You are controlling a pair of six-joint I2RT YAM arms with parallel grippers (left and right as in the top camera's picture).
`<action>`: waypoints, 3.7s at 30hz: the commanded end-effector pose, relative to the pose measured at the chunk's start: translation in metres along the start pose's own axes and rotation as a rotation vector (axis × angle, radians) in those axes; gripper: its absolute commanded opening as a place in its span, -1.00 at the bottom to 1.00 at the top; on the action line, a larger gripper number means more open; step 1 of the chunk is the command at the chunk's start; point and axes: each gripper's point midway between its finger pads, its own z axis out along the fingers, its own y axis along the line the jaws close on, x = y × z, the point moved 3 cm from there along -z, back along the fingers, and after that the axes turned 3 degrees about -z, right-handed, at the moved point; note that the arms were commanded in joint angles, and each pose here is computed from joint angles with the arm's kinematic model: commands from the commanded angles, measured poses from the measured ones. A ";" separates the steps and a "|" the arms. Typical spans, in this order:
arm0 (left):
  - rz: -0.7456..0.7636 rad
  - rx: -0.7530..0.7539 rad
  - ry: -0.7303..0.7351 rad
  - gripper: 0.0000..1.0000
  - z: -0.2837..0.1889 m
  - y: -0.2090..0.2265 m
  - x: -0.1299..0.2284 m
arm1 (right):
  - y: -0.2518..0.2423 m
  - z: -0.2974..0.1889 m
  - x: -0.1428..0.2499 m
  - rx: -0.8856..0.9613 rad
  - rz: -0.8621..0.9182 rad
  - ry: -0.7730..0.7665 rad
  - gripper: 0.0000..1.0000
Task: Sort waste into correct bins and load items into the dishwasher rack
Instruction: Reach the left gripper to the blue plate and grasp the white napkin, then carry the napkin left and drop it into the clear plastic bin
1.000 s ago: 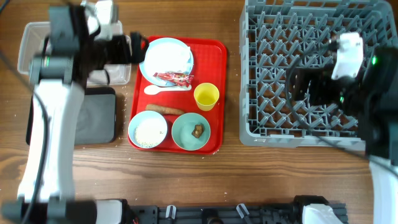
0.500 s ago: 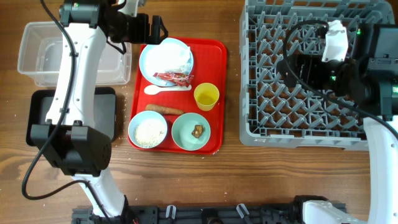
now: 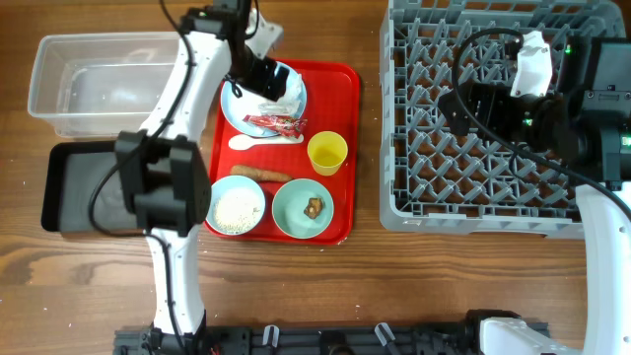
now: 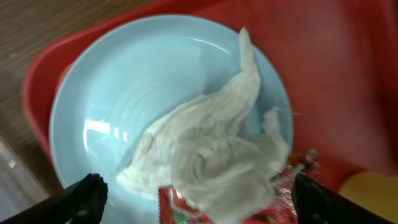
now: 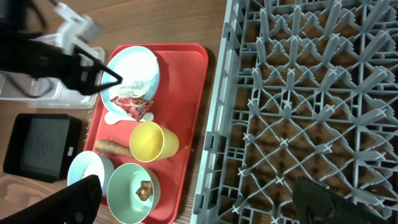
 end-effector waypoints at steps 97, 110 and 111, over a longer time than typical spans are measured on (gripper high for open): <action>-1.377 -0.470 -0.396 -0.75 -0.108 0.205 0.058 | -0.012 0.022 -0.004 0.017 0.067 0.052 0.99; -1.311 -0.478 -0.316 0.99 -0.077 0.210 0.063 | -0.012 0.022 -0.004 0.018 0.088 0.050 0.99; -1.279 -0.468 -0.308 1.00 -0.078 0.208 0.062 | -0.012 0.022 -0.005 0.019 0.085 0.045 0.99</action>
